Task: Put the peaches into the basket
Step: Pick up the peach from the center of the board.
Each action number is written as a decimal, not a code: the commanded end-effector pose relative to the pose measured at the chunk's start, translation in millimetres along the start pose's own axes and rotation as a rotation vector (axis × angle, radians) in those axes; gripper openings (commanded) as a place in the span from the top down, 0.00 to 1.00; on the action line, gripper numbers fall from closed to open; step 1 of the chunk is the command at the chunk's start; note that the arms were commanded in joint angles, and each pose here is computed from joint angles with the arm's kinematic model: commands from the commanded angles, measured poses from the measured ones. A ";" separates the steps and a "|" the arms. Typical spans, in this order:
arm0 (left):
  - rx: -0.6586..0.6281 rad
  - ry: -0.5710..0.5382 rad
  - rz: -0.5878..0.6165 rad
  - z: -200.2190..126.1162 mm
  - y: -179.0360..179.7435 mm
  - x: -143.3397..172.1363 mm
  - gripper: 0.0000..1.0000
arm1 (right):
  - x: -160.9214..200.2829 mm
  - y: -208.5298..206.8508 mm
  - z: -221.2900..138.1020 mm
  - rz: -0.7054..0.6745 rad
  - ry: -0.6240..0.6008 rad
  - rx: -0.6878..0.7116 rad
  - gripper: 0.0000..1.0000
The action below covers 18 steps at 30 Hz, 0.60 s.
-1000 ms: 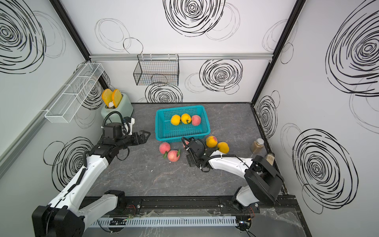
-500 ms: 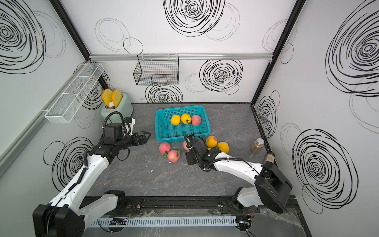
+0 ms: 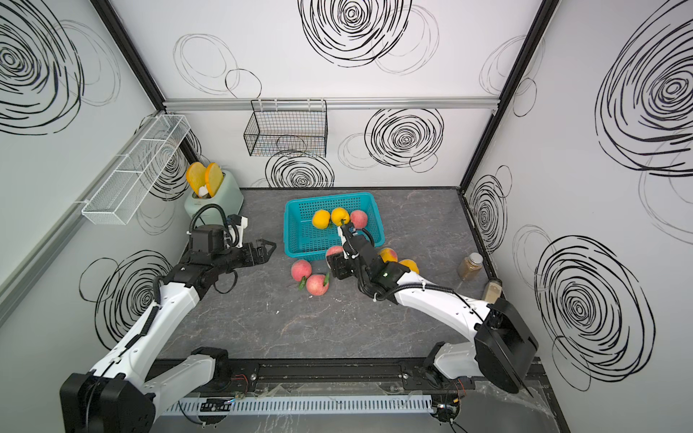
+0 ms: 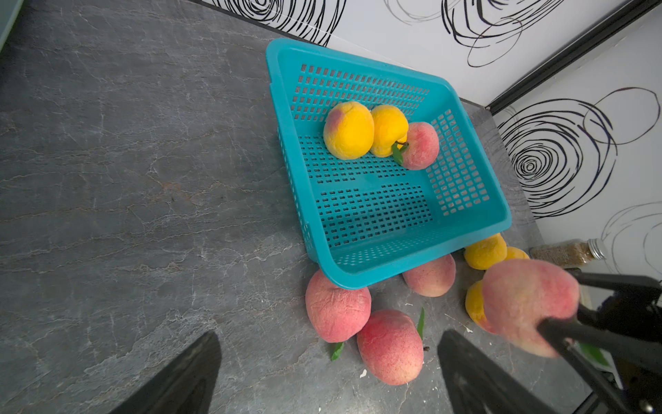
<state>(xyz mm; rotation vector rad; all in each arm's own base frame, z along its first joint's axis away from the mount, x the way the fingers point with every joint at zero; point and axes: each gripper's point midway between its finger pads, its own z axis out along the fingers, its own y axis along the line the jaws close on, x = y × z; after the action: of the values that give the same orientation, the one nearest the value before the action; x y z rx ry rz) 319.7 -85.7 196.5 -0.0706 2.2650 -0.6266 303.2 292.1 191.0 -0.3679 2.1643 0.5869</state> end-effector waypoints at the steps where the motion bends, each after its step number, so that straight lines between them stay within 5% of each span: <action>1: 0.009 -0.005 0.011 4.7 -0.2 -0.3 0.02 | -36.4 3.0 10.2 0.025 -0.074 -0.066 0.42; 18: 0.003 0.012 -0.013 9.0 3.0 4.2 0.02 | -64.1 27.3 154.2 0.006 0.023 -0.120 0.42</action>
<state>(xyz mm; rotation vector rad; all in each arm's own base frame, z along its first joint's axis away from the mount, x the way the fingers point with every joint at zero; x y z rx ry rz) 320.6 -85.7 189.2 -0.0894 2.2880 -0.6314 426.2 385.2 160.1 -0.3956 2.1809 0.6956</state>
